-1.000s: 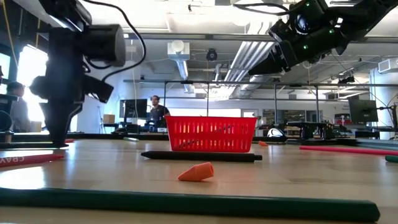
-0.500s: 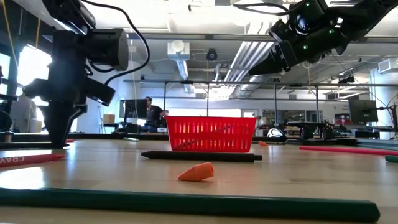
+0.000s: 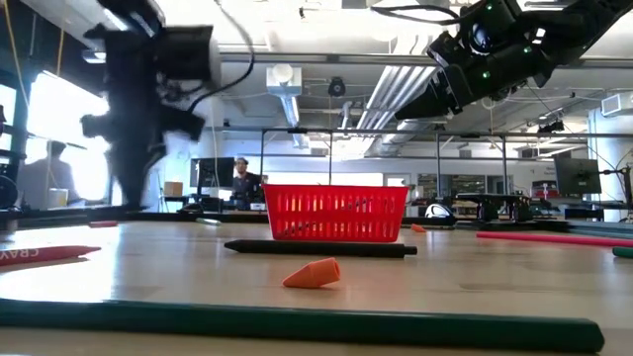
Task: Sort crayons/erasers/pens/pencils in bins
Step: Put the black ball pen into the yellow bin
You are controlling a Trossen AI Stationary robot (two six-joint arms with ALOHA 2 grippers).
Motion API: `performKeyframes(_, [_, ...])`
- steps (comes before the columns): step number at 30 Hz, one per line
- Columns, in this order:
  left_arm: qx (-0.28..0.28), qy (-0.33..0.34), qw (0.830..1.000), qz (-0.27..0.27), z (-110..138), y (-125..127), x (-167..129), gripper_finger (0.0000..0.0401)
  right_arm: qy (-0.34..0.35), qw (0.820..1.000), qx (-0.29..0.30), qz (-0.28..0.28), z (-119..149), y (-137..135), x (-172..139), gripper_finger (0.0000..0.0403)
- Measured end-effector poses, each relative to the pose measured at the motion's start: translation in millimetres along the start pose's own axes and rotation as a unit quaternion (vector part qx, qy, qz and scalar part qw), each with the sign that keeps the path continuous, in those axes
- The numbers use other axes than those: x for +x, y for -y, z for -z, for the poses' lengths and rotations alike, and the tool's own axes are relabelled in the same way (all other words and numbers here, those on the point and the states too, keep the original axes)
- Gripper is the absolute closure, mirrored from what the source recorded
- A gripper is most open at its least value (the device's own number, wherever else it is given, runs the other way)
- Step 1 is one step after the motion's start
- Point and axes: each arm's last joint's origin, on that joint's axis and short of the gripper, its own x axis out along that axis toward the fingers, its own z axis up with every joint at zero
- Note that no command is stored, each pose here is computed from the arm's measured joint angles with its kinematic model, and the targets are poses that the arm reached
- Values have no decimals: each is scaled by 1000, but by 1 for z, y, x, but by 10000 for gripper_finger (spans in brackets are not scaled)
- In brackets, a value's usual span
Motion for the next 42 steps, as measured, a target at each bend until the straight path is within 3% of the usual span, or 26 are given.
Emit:
performKeyframes(5, [38,60,996,-53,-27,-12,-26,390,0,1000,0,0,0,0,0,402])
performKeyframes(10, [84,179,976,-95,-63,-27,-56,390,1,1000,0,0,0,0,0,402])
performKeyframes(13, [115,261,952,-112,-83,-38,-70,391,1,1000,0,0,0,0,0,402])
performKeyframes(18, [173,382,898,-136,-111,-55,-80,391,0,1000,0,0,0,0,0,402])
performKeyframes(26, [226,497,821,-167,-152,-76,-62,391,1,1000,0,0,0,0,0,402])
performKeyframes(35, [260,468,819,-204,-201,-98,-23,391,1,1000,0,0,0,0,0,402])
performKeyframes(42, [257,453,834,-180,-211,-115,-2,391,1,1000,0,0,0,0,0,402])
